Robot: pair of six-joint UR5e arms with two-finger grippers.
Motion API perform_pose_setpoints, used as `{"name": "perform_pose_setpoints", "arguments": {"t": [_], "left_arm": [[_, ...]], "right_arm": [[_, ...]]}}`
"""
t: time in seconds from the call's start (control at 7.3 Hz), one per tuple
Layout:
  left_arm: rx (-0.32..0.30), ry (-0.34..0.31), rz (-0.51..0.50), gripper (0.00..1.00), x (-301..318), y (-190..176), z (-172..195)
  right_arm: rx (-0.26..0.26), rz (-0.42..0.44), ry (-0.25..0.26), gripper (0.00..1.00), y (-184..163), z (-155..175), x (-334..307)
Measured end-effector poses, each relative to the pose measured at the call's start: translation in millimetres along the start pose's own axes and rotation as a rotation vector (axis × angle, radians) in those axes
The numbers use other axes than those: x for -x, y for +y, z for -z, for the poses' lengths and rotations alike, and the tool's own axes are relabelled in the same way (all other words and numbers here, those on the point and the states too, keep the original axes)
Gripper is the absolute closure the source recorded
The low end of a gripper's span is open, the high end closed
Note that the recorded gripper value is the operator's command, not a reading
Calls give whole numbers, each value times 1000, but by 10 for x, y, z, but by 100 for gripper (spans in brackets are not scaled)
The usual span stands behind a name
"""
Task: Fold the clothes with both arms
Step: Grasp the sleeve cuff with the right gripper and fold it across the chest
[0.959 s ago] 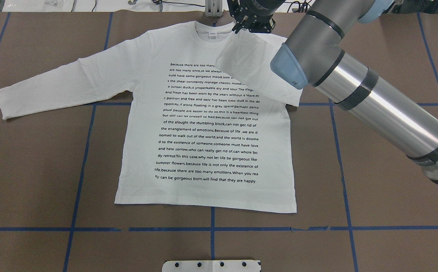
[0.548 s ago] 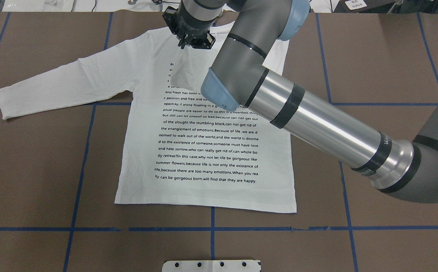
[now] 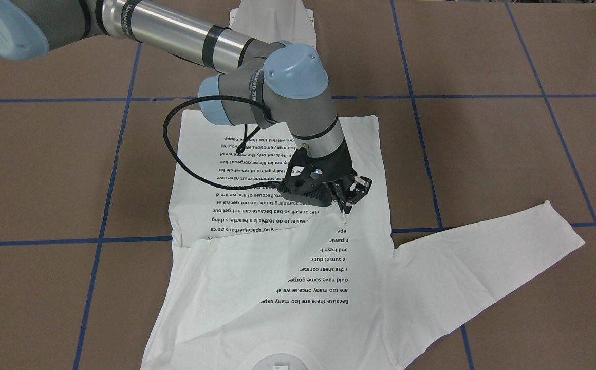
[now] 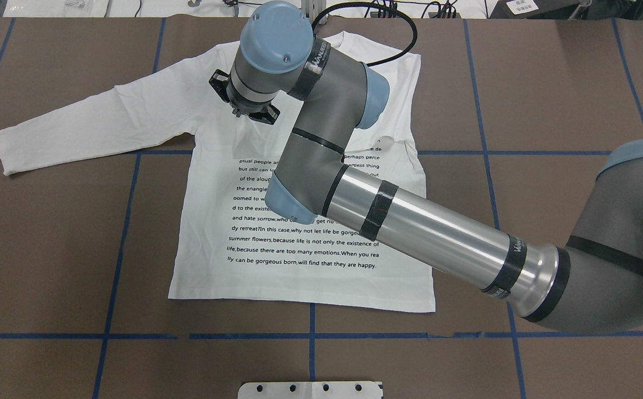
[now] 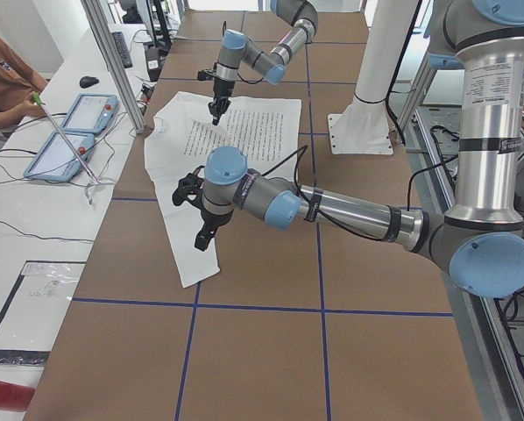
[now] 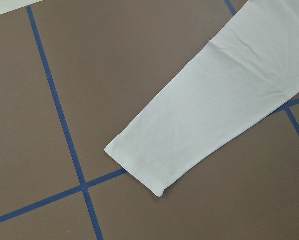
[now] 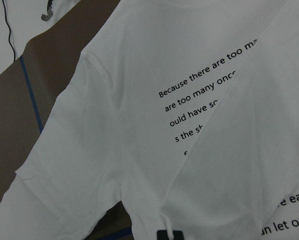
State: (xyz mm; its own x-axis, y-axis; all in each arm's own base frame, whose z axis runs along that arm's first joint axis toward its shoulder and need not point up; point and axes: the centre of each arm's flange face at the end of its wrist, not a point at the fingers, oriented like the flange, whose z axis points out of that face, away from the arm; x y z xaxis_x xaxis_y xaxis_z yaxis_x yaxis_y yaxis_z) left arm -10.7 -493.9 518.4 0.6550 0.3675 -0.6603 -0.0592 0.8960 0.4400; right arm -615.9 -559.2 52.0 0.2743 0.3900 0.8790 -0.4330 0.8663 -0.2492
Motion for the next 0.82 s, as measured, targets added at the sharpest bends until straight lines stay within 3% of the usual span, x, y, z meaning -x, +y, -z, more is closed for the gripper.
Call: {"name": "perform_pose_setpoints", "arguments": {"t": [0.14,0.27,0.55,0.82], "left_arm": [[3,1,2,0,3,0,-15],[7,4,15,0,-7,-3,-41],[35,34,55,0,-272,-84,-291],[49,60,82,0,-452,-86,-505]], "right_arm": [[-16,-14,-6,61,59,-86,1],[-31,-41,-15,49,90,-183,27],[-62,-68,-33,3,133,-290,94],[-77,-82,-55,2,78,-208,178]]}}
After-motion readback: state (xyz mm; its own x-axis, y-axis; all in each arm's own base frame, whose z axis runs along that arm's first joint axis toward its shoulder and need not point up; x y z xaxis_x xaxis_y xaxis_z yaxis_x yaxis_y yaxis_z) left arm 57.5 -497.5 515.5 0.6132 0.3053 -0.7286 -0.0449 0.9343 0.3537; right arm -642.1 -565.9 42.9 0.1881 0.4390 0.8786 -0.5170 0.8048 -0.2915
